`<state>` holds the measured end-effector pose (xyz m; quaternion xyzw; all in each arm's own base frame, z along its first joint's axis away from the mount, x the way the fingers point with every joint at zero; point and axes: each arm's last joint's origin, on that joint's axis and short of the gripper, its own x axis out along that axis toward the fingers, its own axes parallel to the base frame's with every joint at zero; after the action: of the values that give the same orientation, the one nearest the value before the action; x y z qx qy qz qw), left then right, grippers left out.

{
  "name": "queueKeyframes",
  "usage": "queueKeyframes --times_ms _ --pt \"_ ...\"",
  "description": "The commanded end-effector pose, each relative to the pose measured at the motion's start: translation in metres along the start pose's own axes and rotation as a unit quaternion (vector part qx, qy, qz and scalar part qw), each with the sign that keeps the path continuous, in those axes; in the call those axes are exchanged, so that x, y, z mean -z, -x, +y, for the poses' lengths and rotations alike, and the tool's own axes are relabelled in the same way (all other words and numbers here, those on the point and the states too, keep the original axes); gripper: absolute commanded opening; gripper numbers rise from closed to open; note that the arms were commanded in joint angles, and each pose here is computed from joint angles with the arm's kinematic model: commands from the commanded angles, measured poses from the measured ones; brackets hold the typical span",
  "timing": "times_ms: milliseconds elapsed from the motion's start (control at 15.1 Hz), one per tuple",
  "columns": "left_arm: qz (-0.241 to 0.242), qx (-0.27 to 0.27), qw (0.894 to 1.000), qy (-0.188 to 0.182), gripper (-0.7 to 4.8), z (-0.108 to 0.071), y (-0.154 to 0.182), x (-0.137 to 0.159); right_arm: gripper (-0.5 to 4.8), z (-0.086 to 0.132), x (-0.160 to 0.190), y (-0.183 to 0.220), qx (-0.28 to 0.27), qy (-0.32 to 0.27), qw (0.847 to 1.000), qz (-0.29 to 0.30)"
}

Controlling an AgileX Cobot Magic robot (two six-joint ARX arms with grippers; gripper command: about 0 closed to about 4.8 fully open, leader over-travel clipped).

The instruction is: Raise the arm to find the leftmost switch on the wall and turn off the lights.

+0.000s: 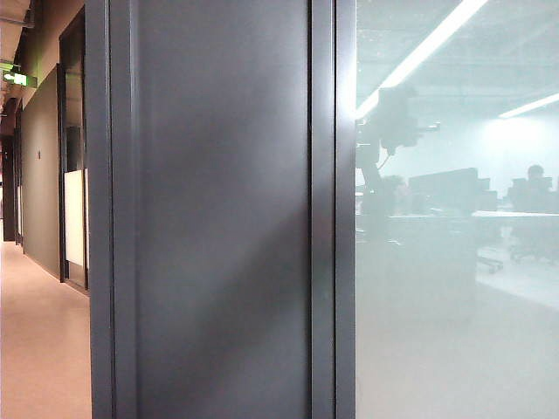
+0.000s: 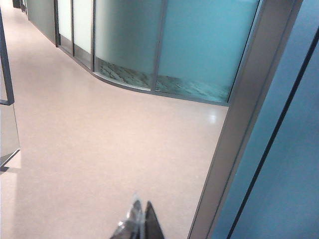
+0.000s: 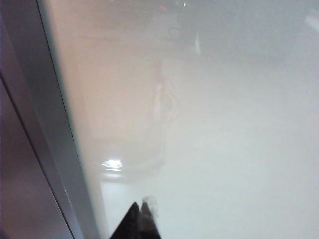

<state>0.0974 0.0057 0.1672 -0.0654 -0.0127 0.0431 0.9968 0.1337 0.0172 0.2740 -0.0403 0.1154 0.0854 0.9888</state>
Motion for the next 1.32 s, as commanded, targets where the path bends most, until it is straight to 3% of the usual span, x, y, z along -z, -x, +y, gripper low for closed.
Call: queueKeyframes --times_ms 66,1321 --pt "-0.001 0.025 1.000 -0.001 -0.05 -0.0016 0.0002 -0.0011 -0.01 -0.0001 -0.0027 0.0008 0.001 0.000 1.000 -0.009" --pt "-0.001 0.025 1.000 0.000 -0.05 -0.0017 0.0002 -0.0011 -0.01 -0.0001 -0.0024 0.0010 0.002 0.003 1.000 -0.008"
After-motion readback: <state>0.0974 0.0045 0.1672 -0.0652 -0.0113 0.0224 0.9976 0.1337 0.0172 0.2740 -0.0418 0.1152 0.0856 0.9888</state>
